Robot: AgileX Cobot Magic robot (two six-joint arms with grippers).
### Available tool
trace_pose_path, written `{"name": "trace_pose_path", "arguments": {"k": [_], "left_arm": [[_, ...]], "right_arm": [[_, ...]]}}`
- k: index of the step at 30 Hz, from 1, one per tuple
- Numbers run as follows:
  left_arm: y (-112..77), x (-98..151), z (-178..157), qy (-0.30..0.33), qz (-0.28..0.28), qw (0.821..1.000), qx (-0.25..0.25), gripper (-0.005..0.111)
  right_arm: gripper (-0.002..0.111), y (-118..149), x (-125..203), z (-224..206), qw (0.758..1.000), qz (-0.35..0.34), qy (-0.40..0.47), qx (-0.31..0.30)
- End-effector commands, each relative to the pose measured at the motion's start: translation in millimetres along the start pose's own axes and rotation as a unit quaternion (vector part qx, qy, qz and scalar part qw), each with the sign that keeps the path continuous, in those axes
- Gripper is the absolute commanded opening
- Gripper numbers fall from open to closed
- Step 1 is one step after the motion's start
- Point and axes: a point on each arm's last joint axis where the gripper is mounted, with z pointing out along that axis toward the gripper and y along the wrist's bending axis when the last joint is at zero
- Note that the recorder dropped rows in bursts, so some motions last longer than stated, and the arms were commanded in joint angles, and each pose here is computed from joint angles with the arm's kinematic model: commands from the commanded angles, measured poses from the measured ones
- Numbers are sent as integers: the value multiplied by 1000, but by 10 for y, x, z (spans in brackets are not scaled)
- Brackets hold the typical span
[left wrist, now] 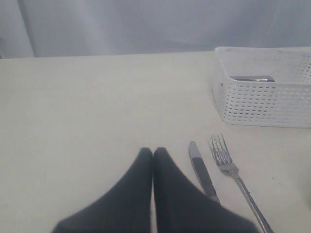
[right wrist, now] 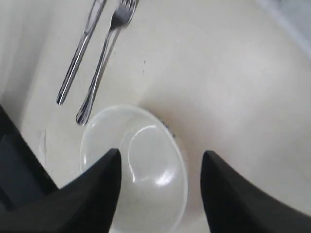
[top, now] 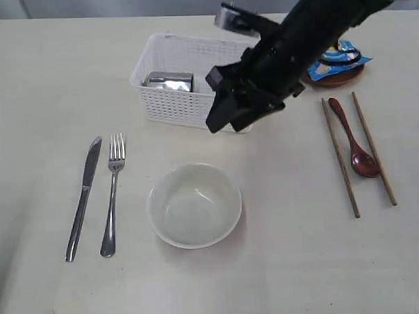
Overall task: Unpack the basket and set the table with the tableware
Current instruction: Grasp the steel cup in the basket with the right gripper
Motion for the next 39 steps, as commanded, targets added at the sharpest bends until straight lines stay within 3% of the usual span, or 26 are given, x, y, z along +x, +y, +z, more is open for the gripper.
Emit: {"name": "trace_pose_path", "arguments": {"k": [1, 9, 17, 27, 29, 32, 33, 39], "left_arm": [[-1, 0, 2, -5, 2, 1000, 1, 0], [-1, 0, 2, -5, 2, 1000, 1, 0], [-1, 0, 2, -5, 2, 1000, 1, 0], [-1, 0, 2, -5, 2, 1000, 1, 0], [-1, 0, 2, -5, 2, 1000, 1, 0], [-1, 0, 2, -5, 2, 1000, 1, 0], [-1, 0, 2, -5, 2, 1000, 1, 0], [-1, 0, 2, -5, 2, 1000, 1, 0]], "right_arm": [[49, 59, -218, -288, 997, 19, -60, 53], [49, 47, -755, -357, 988, 53, -132, 55], [49, -252, -1198, 90, 985, 109, -129, 27], [49, -568, -1241, 656, 982, 164, -93, -11], [40, -551, -1269, 650, 982, 150, -108, -22], [4, -500, -1320, 636, 982, 122, -133, -50], [0, -497, -1327, 633, 982, 121, -137, -52], [0, -463, -1361, 539, 983, 95, -152, -45]]}}
